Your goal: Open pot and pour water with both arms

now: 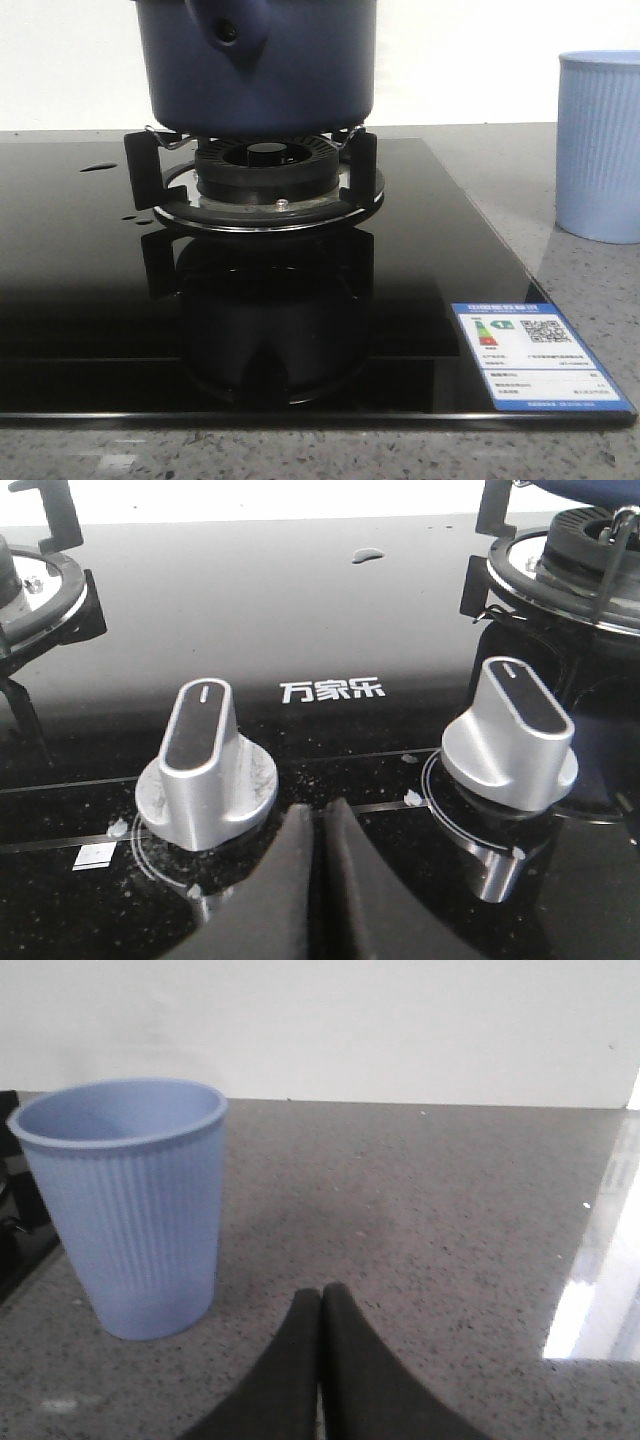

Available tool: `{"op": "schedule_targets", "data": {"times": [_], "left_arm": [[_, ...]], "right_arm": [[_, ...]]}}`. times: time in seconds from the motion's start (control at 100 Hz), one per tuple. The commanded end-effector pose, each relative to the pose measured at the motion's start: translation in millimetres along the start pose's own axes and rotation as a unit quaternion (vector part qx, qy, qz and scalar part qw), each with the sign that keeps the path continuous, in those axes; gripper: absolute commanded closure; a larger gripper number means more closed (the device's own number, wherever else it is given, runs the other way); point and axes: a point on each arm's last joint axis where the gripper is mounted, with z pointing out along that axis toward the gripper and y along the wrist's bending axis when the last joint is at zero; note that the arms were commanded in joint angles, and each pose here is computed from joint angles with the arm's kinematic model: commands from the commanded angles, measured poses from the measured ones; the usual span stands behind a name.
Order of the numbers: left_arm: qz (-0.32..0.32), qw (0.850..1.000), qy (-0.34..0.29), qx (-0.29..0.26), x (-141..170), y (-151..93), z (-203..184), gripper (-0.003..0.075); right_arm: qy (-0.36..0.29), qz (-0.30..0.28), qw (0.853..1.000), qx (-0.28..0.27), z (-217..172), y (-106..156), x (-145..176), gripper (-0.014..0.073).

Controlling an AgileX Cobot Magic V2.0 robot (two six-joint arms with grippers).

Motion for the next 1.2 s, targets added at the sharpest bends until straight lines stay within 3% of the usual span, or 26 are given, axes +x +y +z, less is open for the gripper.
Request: {"op": "schedule_targets", "data": {"times": [0.0, 0.28, 0.45, 0.61, 0.81, 1.02, 1.19], "left_arm": [[-0.011, 1.0, -0.018, 0.003, 6.0, -0.6, 1.8, 0.0739], [-0.011, 1.0, -0.018, 0.003, 6.0, -0.6, 1.8, 0.0739], [-0.011, 1.0, -0.018, 0.003, 6.0, -0.6, 1.8, 0.0739], [-0.011, 1.0, -0.018, 0.003, 6.0, -0.6, 1.8, 0.0739], [-0.011, 1.0, -0.018, 0.003, 6.0, -0.6, 1.8, 0.0739], [-0.011, 1.0, -0.018, 0.003, 6.0, -0.6, 1.8, 0.0739], [-0.01, 1.0, -0.018, 0.003, 6.0, -0.5, 1.8, 0.0739]], "right_arm": [[-0.017, -0.013, 1.0, 0.0, -1.0, -0.4, -12.3, 0.0662], [-0.052, -0.085, 0.995, -0.031, -1.4, 6.1, -17.2, 0.0662], [-0.033, -0.108, 0.993, -0.033, -1.2, 6.2, -13.7, 0.0662], [0.0, -0.04, 0.998, -0.038, 0.4, 7.4, -0.1, 0.0662], [-0.024, -0.029, 0.999, -0.017, -1.9, 6.4, 29.4, 0.0662], [0.008, -0.025, 1.0, 0.008, -12.6, 2.9, 40.1, 0.0662], [0.07, -0.024, 0.997, 0.01, -13.7, 2.4, 51.5, 0.0662]]}}
